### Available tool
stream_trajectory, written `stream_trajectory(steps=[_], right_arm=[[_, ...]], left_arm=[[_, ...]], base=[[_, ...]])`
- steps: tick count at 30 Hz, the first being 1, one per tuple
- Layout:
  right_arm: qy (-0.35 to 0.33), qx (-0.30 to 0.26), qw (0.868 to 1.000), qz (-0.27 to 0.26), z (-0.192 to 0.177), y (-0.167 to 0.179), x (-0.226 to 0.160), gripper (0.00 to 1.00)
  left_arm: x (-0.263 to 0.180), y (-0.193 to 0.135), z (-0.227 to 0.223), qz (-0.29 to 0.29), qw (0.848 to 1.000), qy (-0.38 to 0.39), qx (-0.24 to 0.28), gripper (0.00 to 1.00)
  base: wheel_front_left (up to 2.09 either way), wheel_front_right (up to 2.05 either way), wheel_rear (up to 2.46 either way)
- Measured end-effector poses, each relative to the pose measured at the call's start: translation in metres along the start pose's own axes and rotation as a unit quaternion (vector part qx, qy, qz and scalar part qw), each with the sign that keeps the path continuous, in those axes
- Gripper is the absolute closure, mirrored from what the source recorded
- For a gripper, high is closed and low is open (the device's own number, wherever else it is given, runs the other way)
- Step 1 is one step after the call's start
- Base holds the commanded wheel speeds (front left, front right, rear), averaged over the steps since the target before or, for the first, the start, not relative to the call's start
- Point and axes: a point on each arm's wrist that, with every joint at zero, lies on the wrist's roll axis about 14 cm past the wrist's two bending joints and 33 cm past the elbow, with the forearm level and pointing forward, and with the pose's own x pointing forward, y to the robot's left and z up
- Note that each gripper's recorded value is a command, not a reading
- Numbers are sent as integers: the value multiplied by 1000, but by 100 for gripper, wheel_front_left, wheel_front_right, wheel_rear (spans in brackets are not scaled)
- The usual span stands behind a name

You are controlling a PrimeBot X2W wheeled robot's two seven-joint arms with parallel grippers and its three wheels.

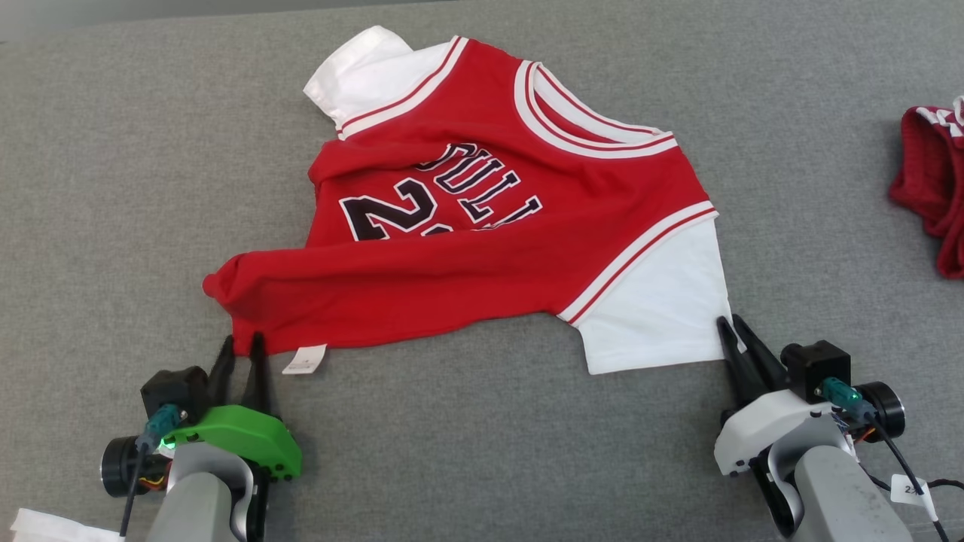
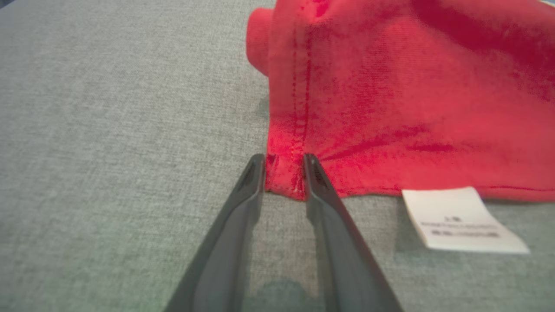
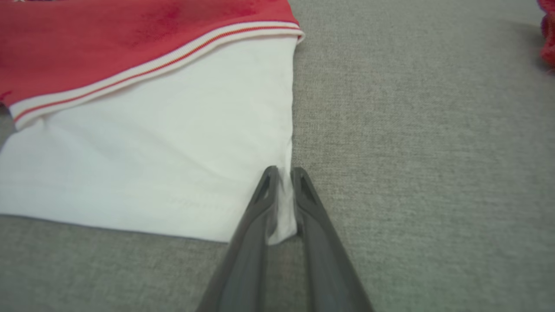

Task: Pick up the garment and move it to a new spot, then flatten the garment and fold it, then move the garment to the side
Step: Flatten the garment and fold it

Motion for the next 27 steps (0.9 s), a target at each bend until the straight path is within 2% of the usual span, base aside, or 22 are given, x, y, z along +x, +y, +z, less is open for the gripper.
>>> stream_trajectory(steps=[5, 9, 12, 15, 20, 24, 25, 27], right_arm=[[-23, 15, 1000, 3, 17, 4, 0, 100], [-96, 41, 995, 2, 62, 6, -5, 100], [-156, 52, 986, -1, 101, 2, -13, 100], [-224, 74, 972, 0, 145, 0, -25, 100], [-363, 69, 929, 29, 244, 5, -56, 100], [-460, 51, 885, 54, 317, 9, -90, 100], [-488, 37, 870, 63, 339, 11, -103, 100], [-525, 12, 848, 71, 370, 13, -120, 100]], left_arm=[[-6, -4, 8, -7, 1000, -11, -8, 100], [-19, -5, 24, -11, 999, -43, -18, 100], [-26, -8, 63, -23, 994, -103, -13, 100], [-37, -12, 112, -41, 984, -175, -3, 100], [-69, -21, 211, -75, 947, -311, 23, 100], [-99, -34, 286, -105, 912, -392, 61, 100], [-112, -42, 310, -116, 899, -416, 74, 100], [-131, -50, 346, -127, 880, -447, 94, 100]], base=[[0, 0, 0], [0, 0, 0], [0, 0, 0], [0, 0, 0], [0, 0, 0], [0, 0, 0], [0, 0, 0], [0, 0, 0]])
